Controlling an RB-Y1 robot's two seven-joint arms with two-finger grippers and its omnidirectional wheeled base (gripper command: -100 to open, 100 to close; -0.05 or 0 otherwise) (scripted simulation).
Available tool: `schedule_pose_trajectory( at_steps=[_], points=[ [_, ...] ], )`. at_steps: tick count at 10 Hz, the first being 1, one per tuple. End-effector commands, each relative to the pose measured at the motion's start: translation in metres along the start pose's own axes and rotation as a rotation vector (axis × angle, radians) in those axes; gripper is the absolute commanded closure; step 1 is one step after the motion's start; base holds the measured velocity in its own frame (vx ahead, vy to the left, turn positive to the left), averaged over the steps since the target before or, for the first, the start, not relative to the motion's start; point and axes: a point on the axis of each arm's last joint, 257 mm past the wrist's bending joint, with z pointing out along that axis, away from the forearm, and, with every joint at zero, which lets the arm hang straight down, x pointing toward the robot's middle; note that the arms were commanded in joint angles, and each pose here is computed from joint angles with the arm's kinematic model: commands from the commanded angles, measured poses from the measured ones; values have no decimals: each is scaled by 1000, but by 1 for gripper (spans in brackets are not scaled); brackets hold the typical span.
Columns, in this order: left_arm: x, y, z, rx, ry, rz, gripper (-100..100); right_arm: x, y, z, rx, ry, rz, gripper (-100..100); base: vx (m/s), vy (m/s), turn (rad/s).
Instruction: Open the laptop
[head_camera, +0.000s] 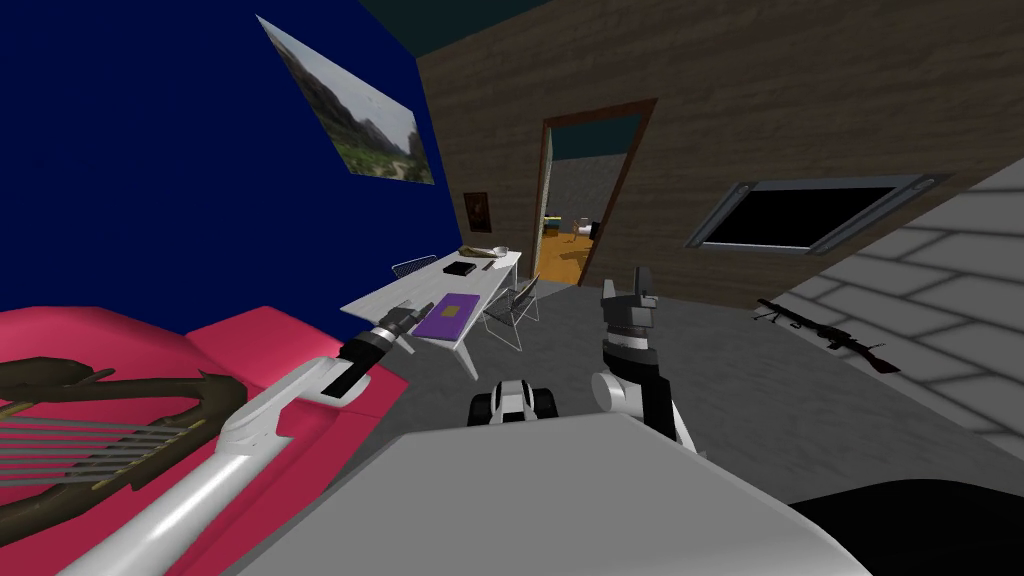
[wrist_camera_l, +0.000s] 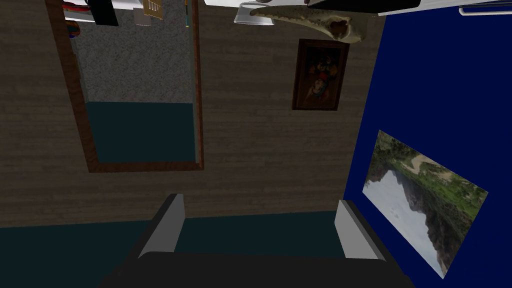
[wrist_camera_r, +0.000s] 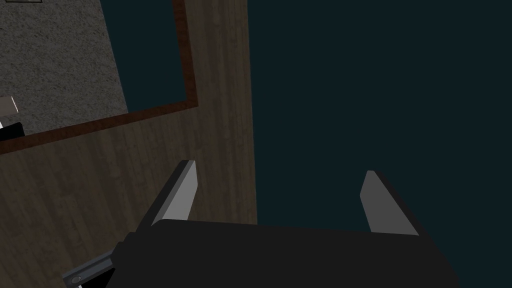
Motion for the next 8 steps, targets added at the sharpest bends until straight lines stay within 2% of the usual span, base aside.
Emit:
schedule_pose_trajectory(
  at_steps=[1,2,3,8],
  points=[
    [-14,-2,-2,9,2,-1,-100,0,0,0,0,0,0,0,16,-18,23],
    [-12,-1,-2,7,2,0,-100,0,0,0,0,0,0,0,8,-8,4],
    [-12,-1,-2,7,2,-1,0,0,0,0,0,0,0,0,0,0,0],
    [-12,-1,-2,7,2,-1,0,0,0,0,0,0,0,0,0,0,0]
  ],
)
